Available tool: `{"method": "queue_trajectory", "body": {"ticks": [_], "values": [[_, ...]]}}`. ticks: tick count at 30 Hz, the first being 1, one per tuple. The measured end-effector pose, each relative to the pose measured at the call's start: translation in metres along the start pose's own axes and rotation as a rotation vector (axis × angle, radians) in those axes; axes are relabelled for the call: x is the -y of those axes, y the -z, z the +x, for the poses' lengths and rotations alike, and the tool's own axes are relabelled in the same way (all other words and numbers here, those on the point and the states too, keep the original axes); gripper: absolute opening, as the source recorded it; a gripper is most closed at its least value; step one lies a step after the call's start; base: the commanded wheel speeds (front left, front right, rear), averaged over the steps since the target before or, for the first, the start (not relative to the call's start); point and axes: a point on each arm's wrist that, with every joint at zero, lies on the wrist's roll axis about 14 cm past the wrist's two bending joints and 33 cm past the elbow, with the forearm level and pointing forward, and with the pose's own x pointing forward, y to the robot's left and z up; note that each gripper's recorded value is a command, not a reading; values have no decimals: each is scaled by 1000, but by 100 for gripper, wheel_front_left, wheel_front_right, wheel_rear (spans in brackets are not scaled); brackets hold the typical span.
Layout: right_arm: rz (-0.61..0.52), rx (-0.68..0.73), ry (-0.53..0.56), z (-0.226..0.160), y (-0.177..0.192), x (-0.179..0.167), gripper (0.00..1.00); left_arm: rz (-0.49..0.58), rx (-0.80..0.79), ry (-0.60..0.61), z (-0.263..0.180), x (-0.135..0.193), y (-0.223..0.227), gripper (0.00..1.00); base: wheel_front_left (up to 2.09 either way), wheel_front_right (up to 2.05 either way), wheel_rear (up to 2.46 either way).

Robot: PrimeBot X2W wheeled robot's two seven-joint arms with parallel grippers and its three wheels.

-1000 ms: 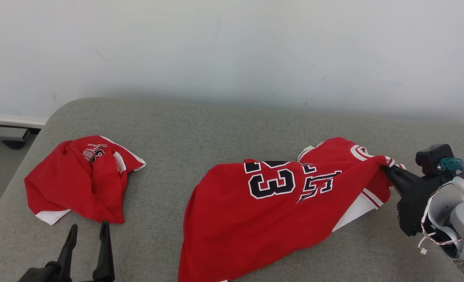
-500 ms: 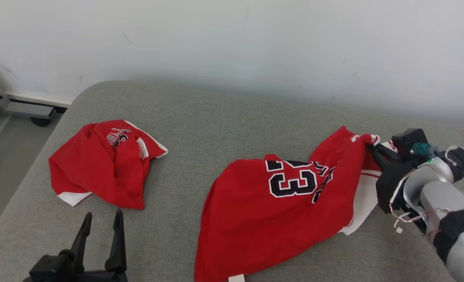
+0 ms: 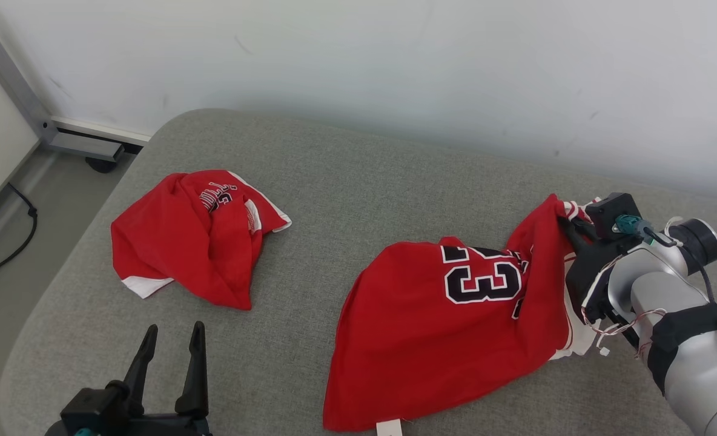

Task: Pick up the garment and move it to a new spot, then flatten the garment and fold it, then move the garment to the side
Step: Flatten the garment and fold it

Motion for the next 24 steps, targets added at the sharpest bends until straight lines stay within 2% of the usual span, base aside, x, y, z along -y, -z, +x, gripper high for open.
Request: {"method": "queue_trajectory", "body": {"ticks": [2,3,4,5,12,16,20,24], "values": [[-3,2,5,0,1,1,0,-1,-1,-2,-1,0,0,100,0,0,0],[-5,-2,5,0,2,1,7,-1,-2,-3,-1,-1,1,100,0,0,0],[0,3,8,0,2,1,86,-1,-2,-1,0,0,1,100,0,0,0],[8,2,14,0,3,2,100,-2,-2,0,0,0,1,100,0,0,0],[68,6,64,-12,12,15,100,-2,-2,30,5,10,1,100,0,0,0],[124,59,97,-21,6,27,100,-4,-3,47,8,16,2,100,0,0,0],[158,7,120,-39,38,30,100,-6,1,63,9,21,1,100,0,0,0],[186,29,150,-47,38,43,100,-4,8,69,11,23,-1,100,0,0,0]]}}
